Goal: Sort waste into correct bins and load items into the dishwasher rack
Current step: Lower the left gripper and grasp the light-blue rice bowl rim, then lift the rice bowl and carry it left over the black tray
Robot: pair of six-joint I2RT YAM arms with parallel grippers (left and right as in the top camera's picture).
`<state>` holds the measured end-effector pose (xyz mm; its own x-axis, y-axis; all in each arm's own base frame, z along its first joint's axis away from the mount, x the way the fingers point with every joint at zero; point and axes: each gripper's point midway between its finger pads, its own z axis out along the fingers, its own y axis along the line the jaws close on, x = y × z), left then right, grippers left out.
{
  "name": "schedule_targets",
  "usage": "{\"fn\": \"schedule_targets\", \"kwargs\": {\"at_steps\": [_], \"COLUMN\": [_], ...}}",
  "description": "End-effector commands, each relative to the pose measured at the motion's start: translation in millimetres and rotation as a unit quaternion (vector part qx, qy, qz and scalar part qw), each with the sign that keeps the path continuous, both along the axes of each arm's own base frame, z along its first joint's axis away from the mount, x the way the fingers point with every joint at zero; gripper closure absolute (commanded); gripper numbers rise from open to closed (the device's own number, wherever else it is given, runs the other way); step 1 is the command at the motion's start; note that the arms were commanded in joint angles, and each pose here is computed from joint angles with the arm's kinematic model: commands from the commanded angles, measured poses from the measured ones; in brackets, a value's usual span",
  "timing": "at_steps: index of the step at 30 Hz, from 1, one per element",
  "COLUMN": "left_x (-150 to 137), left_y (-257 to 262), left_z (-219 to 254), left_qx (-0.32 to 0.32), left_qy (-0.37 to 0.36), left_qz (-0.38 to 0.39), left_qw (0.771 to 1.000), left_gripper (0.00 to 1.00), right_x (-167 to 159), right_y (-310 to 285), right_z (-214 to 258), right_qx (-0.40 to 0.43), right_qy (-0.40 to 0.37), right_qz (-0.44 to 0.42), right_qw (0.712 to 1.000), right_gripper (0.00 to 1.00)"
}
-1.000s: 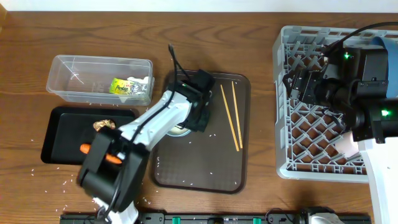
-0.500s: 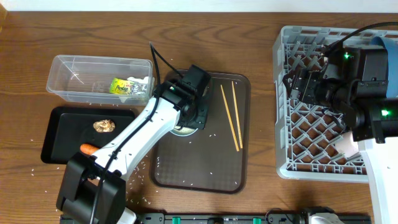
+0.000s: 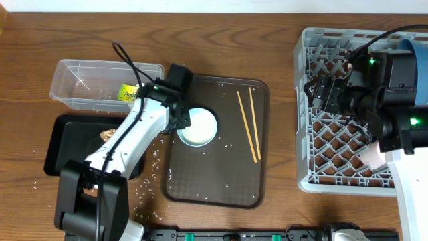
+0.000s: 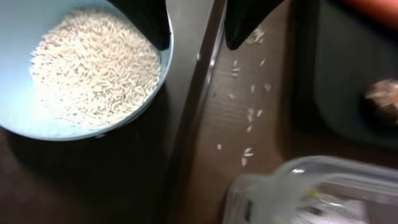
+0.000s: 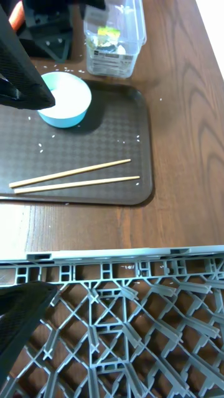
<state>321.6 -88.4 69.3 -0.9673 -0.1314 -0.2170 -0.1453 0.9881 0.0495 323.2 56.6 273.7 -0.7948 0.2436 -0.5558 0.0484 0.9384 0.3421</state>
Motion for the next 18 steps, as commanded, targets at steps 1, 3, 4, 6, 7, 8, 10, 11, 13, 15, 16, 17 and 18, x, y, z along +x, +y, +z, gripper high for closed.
{"fn": "schedule_targets", "kwargs": {"at_steps": [1,3,4,6,7,8,10,11,13,15,16,17,18], "left_x": [-10.1,-8.4,-6.6,-4.0,-3.4,-3.2,-5.1,-7.0,-12.6,-17.2,-20.2,-24.1,-27.7], "left_y": [-5.3,-5.8,-7.2,-11.7,-15.8,-20.3,-33.6,-38.4,-43.9,-47.2,-49.4,-52.4,-53.6], "left_z": [-22.5,-29.4,-32.2,-35.5,-36.6,-37.3,-40.3,-42.1,-48.8,-54.1,-56.7,-58.0,-58.9], "left_qx": [-0.010,-0.009,-0.012,-0.018,-0.026,-0.036,-0.069,-0.080,-0.087,-0.087,-0.087,-0.087,-0.083], "left_qy": [0.029,0.028,0.027,0.026,0.026,0.027,0.034,0.040,0.055,0.065,0.070,0.075,0.079], "left_qz": [-0.033,-0.035,-0.038,-0.047,-0.056,-0.067,-0.090,-0.095,-0.101,-0.106,-0.111,-0.123,-0.135], "left_qw": [0.999,0.999,0.999,0.998,0.998,0.997,0.993,0.991,0.990,0.988,0.987,0.986,0.984], "left_gripper": [0.69,0.69,0.69,0.69,0.69,0.69,0.69,0.70,0.73,0.76,0.78,0.81,0.86], "right_x": [1.9,1.9,1.9,1.8,1.5,1.4,1.0,0.6,-1.6,-3.2,-3.6,-3.6,-3.5], "right_y": [-6.2,-6.1,-6.2,-6.1,-6.1,-6.2,-6.2,-6.3,-6.4,-6.6,-6.6,-6.7,-6.7], "right_z": [2.2,2.2,2.2,2.1,1.9,1.8,1.5,1.1,-0.7,-1.9,-2.3,-2.3,-2.2], "right_qx": [0.000,0.000,0.000,0.000,0.000,0.000,0.000,-0.001,-0.003,-0.003,-0.003,-0.004,-0.004], "right_qy": [-0.001,-0.001,-0.001,-0.001,0.000,0.000,0.001,0.002,0.007,0.012,0.013,0.013,0.012], "right_qz": [-0.009,-0.009,-0.009,-0.009,-0.009,-0.009,-0.009,-0.009,-0.006,-0.007,-0.007,-0.007,-0.007], "right_qw": [1.000,1.000,1.000,1.000,1.000,1.000,1.000,1.000,1.000,1.000,1.000,1.000,1.000], "right_gripper": [0.19,0.19,0.19,0.19,0.19,0.19,0.19,0.19,0.19,0.19,0.18,0.18,0.18]}}
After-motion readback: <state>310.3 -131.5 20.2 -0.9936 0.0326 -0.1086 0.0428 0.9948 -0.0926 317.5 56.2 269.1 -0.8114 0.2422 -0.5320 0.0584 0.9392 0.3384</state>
